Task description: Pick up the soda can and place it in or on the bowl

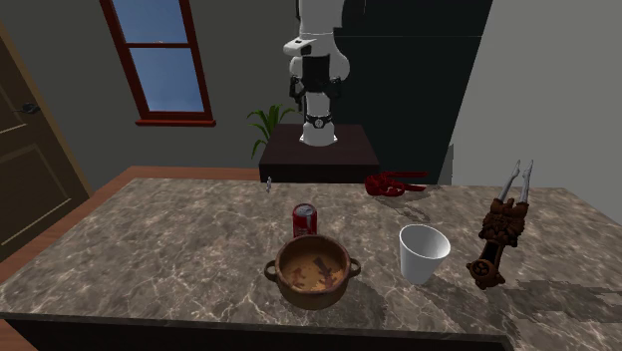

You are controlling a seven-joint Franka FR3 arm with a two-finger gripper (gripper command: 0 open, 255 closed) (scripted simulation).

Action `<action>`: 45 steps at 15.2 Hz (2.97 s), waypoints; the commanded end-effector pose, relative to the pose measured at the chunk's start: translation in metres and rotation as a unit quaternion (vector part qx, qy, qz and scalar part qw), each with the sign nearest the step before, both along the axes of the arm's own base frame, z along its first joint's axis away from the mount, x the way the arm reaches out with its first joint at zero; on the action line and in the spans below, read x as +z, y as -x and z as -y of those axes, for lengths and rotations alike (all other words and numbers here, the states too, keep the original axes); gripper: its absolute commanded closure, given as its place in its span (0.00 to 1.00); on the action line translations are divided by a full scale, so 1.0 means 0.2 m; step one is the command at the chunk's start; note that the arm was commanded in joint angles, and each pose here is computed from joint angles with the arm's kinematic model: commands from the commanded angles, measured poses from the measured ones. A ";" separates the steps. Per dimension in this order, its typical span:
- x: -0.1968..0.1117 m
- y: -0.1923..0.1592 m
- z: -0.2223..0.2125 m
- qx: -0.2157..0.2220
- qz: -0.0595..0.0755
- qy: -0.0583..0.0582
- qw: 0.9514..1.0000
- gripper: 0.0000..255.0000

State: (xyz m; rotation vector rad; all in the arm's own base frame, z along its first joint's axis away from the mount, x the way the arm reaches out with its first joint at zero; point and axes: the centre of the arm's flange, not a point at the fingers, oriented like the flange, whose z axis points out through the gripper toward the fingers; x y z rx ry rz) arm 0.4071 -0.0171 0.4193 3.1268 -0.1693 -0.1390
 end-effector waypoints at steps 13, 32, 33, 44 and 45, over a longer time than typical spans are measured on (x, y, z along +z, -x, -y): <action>-0.72 -0.52 0.09 -0.005 0.030 -0.001 1.000 0.00; -1.31 -0.82 0.14 -0.008 0.045 -0.002 0.999 0.00; -1.31 -0.82 0.14 -0.008 0.045 -0.002 0.999 0.00; -1.31 -0.82 0.14 -0.008 0.045 -0.002 0.999 1.00; -1.31 -0.82 0.14 -0.008 0.045 -0.002 0.999 1.00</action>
